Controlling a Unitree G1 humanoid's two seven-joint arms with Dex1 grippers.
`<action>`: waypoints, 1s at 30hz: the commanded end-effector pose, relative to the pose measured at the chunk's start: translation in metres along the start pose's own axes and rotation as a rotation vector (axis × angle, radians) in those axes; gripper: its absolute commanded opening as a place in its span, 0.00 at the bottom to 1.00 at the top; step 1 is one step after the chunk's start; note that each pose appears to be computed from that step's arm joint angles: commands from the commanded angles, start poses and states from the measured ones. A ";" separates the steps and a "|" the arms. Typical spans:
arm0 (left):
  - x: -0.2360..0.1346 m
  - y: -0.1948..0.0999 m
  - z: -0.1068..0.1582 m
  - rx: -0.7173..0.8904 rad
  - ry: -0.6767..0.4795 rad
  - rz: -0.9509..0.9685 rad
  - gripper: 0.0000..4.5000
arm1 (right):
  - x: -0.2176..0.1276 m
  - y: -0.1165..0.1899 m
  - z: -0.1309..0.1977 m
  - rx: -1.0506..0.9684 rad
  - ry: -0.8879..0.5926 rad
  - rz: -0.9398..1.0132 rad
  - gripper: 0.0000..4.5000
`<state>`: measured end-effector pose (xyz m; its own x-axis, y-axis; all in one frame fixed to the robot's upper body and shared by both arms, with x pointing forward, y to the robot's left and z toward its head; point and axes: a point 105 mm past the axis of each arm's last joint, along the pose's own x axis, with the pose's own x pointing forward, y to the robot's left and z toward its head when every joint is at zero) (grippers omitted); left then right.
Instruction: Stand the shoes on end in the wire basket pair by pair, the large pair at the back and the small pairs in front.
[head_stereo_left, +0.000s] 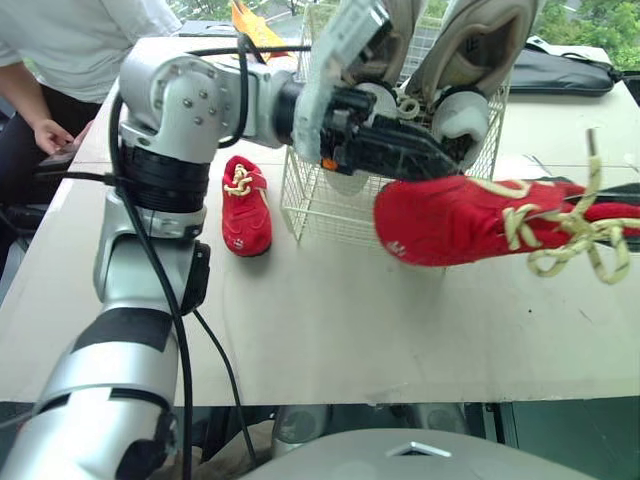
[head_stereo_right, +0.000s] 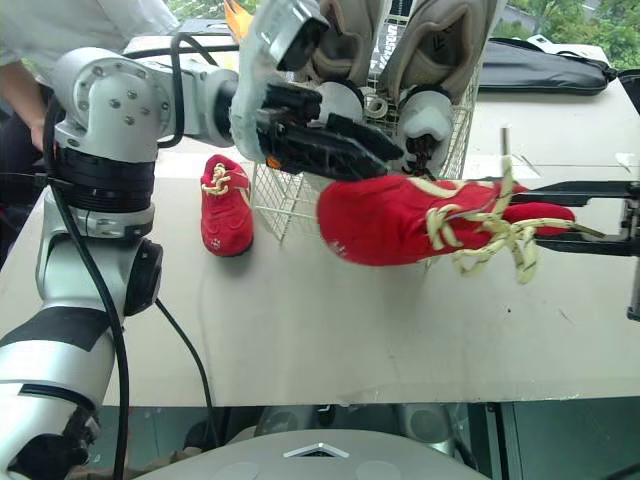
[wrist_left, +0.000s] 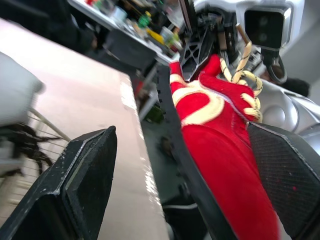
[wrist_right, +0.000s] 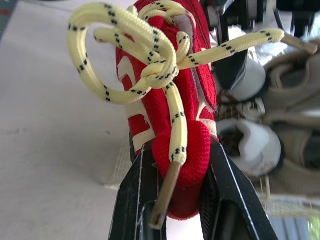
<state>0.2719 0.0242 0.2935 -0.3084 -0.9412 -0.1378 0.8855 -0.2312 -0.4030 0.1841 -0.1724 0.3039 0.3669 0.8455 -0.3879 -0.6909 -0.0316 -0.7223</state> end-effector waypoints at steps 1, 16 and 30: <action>0.010 -0.013 -0.003 -0.010 0.093 -0.048 1.00 | 0.013 -0.012 0.010 -0.105 -0.073 0.017 0.01; -0.009 -0.025 -0.011 -0.093 0.079 -0.038 0.15 | 0.036 -0.028 0.012 0.063 -0.163 0.092 0.23; -0.038 -0.038 0.020 0.236 -0.468 0.035 0.14 | 0.007 -0.002 -0.040 0.869 -0.378 -0.324 1.00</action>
<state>0.2655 0.0664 0.3141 -0.1265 -0.9630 0.2379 0.9364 -0.1950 -0.2918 0.2240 -0.1930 0.2662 0.4990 0.8666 0.0051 -0.8660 0.4989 -0.0354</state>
